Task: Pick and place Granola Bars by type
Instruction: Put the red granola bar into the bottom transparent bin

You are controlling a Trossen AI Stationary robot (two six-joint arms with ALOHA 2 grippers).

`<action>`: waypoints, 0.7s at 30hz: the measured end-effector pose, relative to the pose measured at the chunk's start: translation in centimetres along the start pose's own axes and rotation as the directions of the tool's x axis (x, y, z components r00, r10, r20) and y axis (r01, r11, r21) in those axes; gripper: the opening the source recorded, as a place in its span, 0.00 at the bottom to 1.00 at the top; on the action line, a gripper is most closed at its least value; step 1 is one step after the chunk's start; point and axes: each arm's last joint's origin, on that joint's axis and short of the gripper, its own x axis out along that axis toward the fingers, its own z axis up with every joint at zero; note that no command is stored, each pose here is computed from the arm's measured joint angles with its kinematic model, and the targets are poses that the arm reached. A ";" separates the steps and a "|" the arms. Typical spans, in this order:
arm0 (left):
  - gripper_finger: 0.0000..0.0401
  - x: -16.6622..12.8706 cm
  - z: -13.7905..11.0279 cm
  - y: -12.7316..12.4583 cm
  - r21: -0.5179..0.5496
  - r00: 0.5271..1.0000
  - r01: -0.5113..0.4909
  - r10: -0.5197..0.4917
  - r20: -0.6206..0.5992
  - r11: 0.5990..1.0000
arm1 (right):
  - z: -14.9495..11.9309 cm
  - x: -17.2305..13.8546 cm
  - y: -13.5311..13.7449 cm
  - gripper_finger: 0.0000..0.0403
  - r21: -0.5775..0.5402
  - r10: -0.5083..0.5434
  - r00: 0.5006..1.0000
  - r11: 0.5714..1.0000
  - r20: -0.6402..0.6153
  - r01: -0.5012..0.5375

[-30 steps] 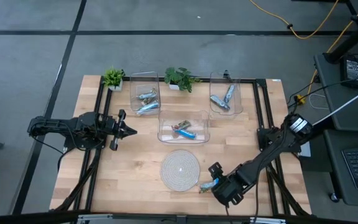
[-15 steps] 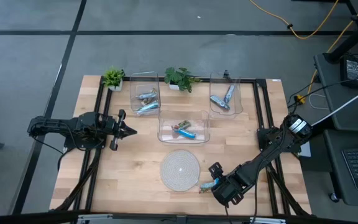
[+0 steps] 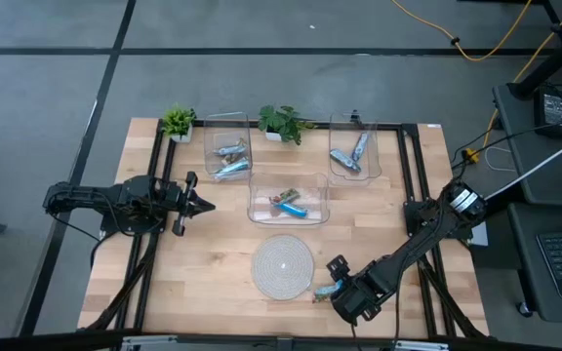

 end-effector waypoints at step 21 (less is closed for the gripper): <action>0.03 0.0 0.0 0.0 0.000 1.000 0.000 0.000 0.000 1.000 | 0.0 0.9 0.1 0.44 -0.002 0.000 1.000 1.000 -0.024 0.000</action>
